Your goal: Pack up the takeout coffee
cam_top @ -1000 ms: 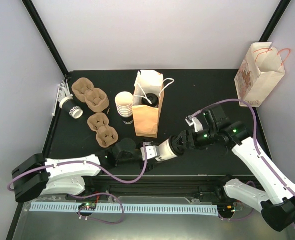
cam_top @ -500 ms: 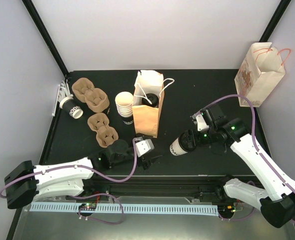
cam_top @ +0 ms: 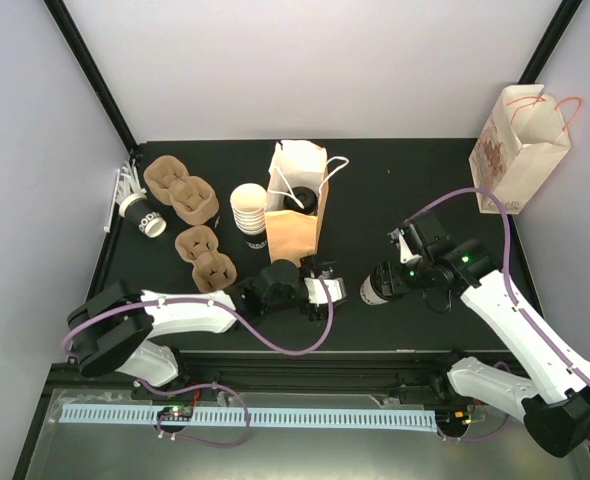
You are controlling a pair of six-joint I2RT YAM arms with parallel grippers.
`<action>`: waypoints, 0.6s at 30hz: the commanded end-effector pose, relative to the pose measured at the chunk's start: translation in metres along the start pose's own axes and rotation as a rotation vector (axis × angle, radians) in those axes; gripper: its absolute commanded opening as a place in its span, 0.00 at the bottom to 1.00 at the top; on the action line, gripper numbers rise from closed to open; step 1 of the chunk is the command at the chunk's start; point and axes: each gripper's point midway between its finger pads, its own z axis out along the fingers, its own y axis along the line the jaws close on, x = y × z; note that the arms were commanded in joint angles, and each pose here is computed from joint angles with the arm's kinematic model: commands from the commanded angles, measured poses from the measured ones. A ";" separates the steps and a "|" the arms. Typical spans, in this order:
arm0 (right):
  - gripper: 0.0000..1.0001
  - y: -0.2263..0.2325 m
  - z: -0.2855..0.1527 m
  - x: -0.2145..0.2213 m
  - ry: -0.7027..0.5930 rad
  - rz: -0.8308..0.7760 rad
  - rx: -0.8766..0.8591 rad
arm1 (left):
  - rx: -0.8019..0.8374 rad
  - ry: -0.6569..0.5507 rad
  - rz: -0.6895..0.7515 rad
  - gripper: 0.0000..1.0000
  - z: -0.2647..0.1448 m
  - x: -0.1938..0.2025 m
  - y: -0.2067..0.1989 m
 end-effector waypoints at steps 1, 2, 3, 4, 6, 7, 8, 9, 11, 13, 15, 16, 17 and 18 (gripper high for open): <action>0.67 -0.012 0.004 0.000 -0.029 0.025 0.072 | 0.008 -0.117 0.044 0.99 0.001 -0.038 0.012; 0.67 -0.012 0.005 0.000 -0.030 0.027 0.075 | 0.012 -0.116 0.025 0.99 0.000 -0.037 0.011; 0.67 -0.013 0.007 0.001 -0.030 0.028 0.081 | 0.015 -0.116 0.016 0.99 -0.001 -0.036 0.011; 0.67 -0.014 0.007 0.001 -0.033 0.031 0.091 | 0.020 -0.112 0.015 0.99 -0.001 -0.034 0.009; 0.67 -0.017 0.008 0.001 -0.037 0.033 0.113 | 0.026 -0.096 0.036 0.99 0.002 -0.028 0.006; 0.67 -0.018 0.008 0.000 -0.040 0.038 0.125 | 0.029 -0.088 0.051 0.99 0.003 -0.025 0.005; 0.67 -0.021 0.008 0.000 -0.045 0.043 0.142 | 0.025 -0.083 0.060 0.99 0.003 -0.024 0.006; 0.67 -0.023 0.008 0.000 -0.048 0.048 0.154 | 0.023 -0.084 0.063 0.99 0.002 -0.024 0.006; 0.67 -0.023 0.009 0.000 -0.053 0.058 0.162 | 0.012 -0.113 0.048 0.99 -0.004 -0.031 0.008; 0.67 -0.021 0.011 0.001 -0.055 0.061 0.158 | 0.006 -0.136 -0.004 0.99 -0.013 -0.037 0.010; 0.67 -0.016 0.014 0.003 -0.052 0.057 0.151 | -0.018 -0.154 -0.067 0.99 -0.026 -0.043 0.016; 0.67 -0.015 0.016 0.005 -0.050 0.052 0.156 | -0.041 -0.150 -0.118 0.99 -0.033 -0.043 0.021; 0.67 -0.012 0.017 0.006 -0.050 0.044 0.156 | -0.060 -0.158 -0.160 0.99 -0.042 -0.046 0.026; 0.67 -0.008 0.019 0.008 -0.048 0.037 0.155 | -0.071 -0.157 -0.190 0.99 -0.050 -0.046 0.027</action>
